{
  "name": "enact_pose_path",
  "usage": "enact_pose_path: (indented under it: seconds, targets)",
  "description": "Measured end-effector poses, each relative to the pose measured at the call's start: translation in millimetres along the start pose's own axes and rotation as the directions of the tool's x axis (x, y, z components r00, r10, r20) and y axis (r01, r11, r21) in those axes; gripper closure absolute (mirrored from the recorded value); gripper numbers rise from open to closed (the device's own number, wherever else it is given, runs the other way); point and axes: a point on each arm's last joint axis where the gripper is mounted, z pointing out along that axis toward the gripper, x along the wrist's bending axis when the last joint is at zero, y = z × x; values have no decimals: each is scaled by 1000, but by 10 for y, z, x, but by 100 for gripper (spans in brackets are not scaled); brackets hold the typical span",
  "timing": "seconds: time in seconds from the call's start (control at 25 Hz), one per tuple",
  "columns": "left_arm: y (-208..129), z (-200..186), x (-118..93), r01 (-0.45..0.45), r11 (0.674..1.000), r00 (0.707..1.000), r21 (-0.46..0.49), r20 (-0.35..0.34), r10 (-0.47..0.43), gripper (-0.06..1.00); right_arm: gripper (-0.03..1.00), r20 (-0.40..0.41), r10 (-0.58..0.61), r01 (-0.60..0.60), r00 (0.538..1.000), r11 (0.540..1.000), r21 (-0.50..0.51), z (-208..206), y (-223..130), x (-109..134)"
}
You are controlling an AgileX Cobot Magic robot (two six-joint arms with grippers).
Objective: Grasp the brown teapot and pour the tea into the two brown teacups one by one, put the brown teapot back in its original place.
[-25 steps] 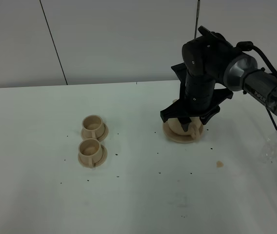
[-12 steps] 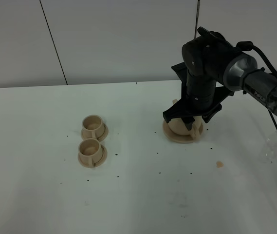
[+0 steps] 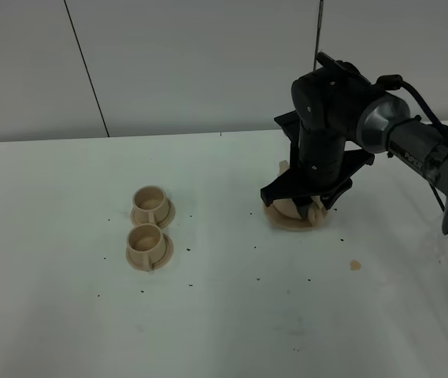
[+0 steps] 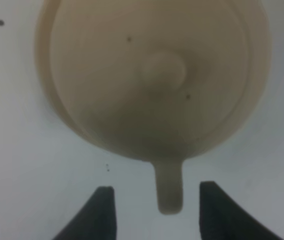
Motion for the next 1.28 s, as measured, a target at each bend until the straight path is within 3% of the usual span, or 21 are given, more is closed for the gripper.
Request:
enact_pose_path:
  seconds: [1.28]
  targets:
    - [0,0,0,0,1000,1000,0,0,0,70,65,28,-24,25,999,999,-26,89,34,-20]
